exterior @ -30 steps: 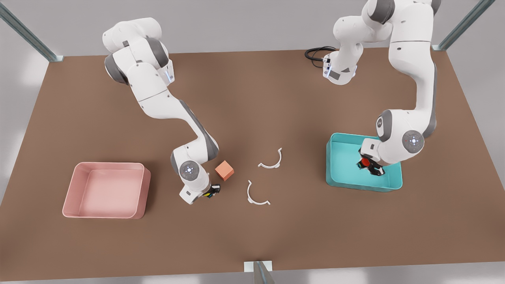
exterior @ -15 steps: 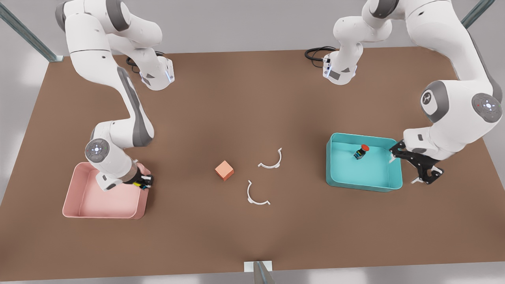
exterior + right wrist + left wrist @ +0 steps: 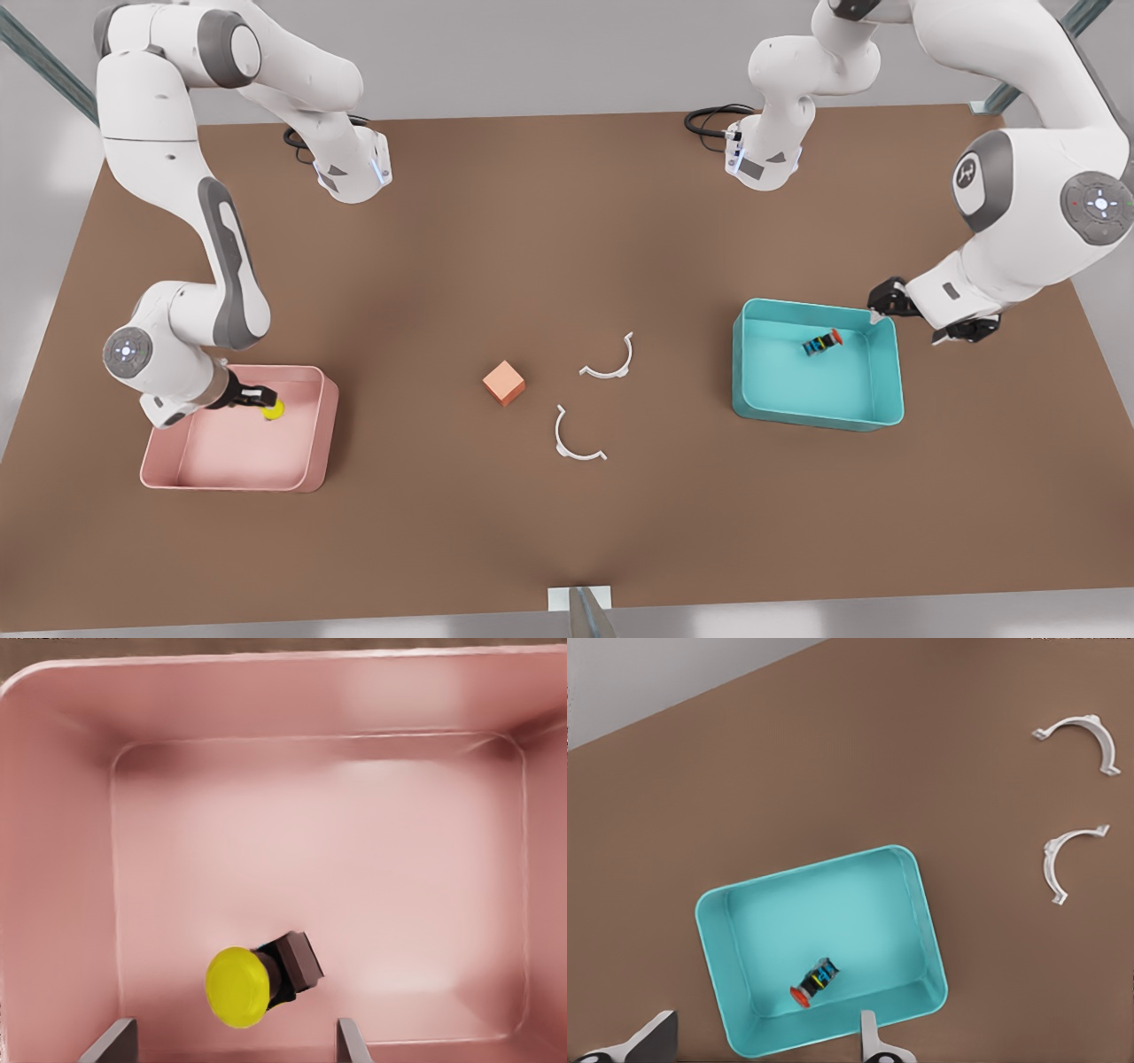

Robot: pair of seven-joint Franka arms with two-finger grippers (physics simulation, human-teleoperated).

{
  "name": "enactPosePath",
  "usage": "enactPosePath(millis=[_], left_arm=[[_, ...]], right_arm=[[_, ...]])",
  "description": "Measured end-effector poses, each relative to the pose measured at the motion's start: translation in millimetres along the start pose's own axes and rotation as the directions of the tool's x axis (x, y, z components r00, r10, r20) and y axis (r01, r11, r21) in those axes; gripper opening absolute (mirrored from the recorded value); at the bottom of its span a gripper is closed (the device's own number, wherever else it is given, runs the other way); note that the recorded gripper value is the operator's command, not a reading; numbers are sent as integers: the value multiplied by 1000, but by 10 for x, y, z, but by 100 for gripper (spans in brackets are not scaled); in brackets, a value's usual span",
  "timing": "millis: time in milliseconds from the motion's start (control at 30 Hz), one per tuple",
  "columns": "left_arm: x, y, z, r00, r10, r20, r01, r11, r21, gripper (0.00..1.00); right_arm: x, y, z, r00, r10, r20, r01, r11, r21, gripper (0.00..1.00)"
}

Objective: Place the red button in the blue storage box with the left arm, and place the yellow button in the pink storage box with the right arm

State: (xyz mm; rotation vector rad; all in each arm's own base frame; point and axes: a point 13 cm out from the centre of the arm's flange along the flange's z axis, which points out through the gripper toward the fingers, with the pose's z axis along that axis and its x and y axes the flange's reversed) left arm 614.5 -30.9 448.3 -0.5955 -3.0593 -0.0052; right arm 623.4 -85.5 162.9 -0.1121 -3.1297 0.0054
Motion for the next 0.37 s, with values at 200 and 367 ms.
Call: enactPosePath(millis=[200, 367], left_arm=[[15, -20, 40, 992, -126, -17, 126, 992, 0, 100], [18, -25, 55, 979, -203, -23, 203, 979, -1, 100]], right_arm=[[-824, 852, -2853, 930, -163, 330, 159, 987, 39, 100], [-110, 1002, -2918, 964, -194, 182, 187, 981, 52, 100]])
